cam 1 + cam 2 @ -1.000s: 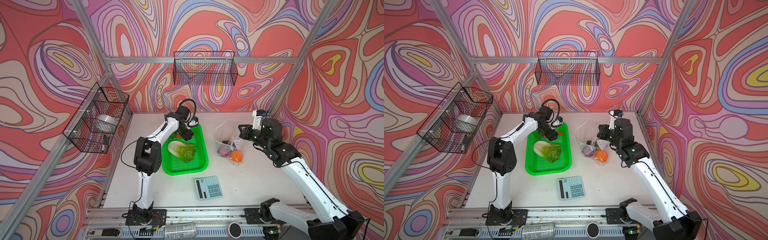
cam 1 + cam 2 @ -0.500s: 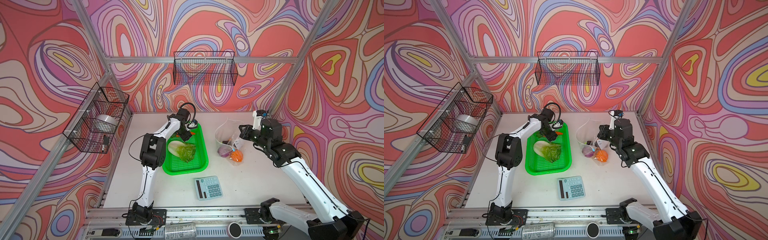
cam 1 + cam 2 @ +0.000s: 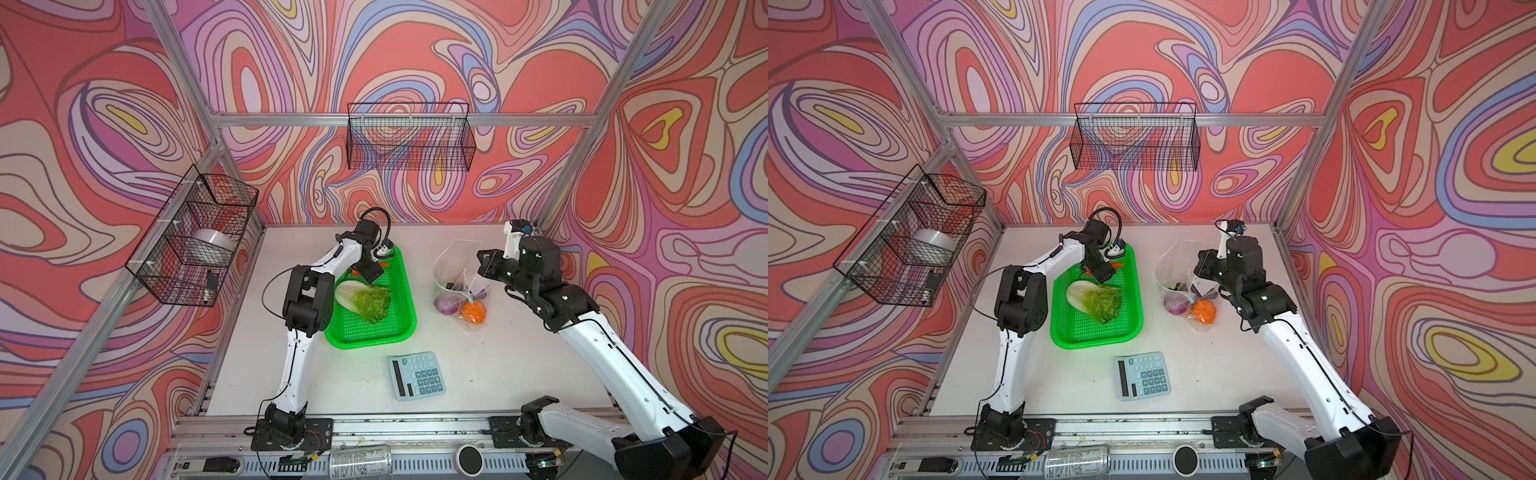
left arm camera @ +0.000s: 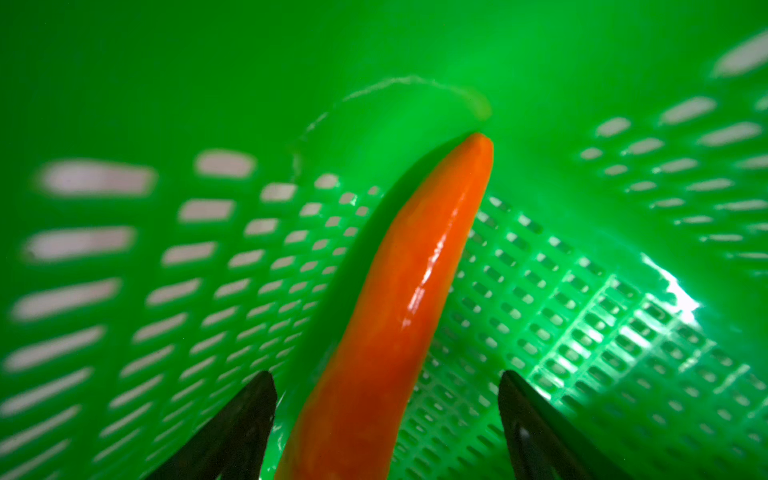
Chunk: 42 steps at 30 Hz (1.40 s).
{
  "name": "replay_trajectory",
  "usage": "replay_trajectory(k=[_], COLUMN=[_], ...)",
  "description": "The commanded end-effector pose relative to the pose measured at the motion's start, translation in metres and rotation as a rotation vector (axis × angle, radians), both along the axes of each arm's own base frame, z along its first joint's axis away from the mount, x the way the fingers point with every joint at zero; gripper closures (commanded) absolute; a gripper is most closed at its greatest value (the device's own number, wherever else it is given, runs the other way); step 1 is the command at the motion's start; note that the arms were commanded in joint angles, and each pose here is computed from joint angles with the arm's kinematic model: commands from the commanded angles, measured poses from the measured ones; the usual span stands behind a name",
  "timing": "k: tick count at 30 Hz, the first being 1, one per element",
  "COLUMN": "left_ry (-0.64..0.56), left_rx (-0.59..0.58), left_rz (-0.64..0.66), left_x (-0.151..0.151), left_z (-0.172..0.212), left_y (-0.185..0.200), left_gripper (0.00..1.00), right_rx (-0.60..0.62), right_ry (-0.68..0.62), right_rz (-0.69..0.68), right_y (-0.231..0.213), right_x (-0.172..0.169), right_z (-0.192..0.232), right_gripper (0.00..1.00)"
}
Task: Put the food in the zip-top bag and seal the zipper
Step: 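Lower the left gripper onto the orange carrot and close on it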
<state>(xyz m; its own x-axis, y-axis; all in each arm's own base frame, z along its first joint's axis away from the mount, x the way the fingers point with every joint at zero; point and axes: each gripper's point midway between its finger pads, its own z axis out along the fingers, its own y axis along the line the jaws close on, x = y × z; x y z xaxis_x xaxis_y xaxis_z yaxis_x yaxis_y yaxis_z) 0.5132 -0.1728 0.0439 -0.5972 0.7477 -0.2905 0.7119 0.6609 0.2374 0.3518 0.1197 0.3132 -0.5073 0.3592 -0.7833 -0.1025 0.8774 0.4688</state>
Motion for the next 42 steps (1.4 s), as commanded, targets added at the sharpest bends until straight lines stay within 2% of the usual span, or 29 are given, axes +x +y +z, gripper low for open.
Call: replay_trajectory(k=[1,4,7,10,17,19,21,24,37,42], left_ry=[0.036,0.071,0.082,0.087,0.073,0.066,0.056,0.038,-0.127,-0.171], left_rx=[0.004,-0.019,-0.035,-0.052,-0.080,-0.087,-0.092,-0.110,-0.281,-0.440], left_rz=[0.027,0.032,0.040,0.048,0.056,0.055,0.057,0.070,0.155,0.201], left_x=[0.004,0.000,-0.003,-0.006,-0.015,-0.019,-0.021,-0.021,-0.030,-0.045], left_z=[-0.007,-0.012,-0.012,-0.007,0.010,0.016,0.021,0.035,0.140,0.193], left_y=[0.004,0.001,-0.001,-0.003,-0.006,-0.007,-0.008,-0.008,-0.012,-0.021], left_gripper=[0.17,0.26,0.43,0.55,0.69,0.82,0.87,1.00,1.00,1.00], right_rx=[-0.002,-0.003,-0.004,-0.002,0.009,0.010,0.010,0.008,0.002,0.003], right_ry=[-0.017,-0.023,-0.025,-0.026,-0.024,-0.023,-0.026,-0.033,-0.043,-0.046], right_rz=[-0.012,-0.015,-0.017,-0.014,-0.005,-0.003,-0.005,-0.006,-0.013,-0.018], right_y=[-0.002,-0.003,-0.004,-0.003,0.000,0.000,0.000,-0.001,-0.004,-0.005], right_x=[0.002,0.001,0.001,0.002,0.004,0.003,0.003,0.002,-0.002,-0.004], right_z=[0.008,0.009,0.010,0.010,0.008,0.008,0.008,0.011,0.013,0.012], right_gripper=[1.00,1.00,1.00,1.00,1.00,1.00,1.00,1.00,1.00,1.00])
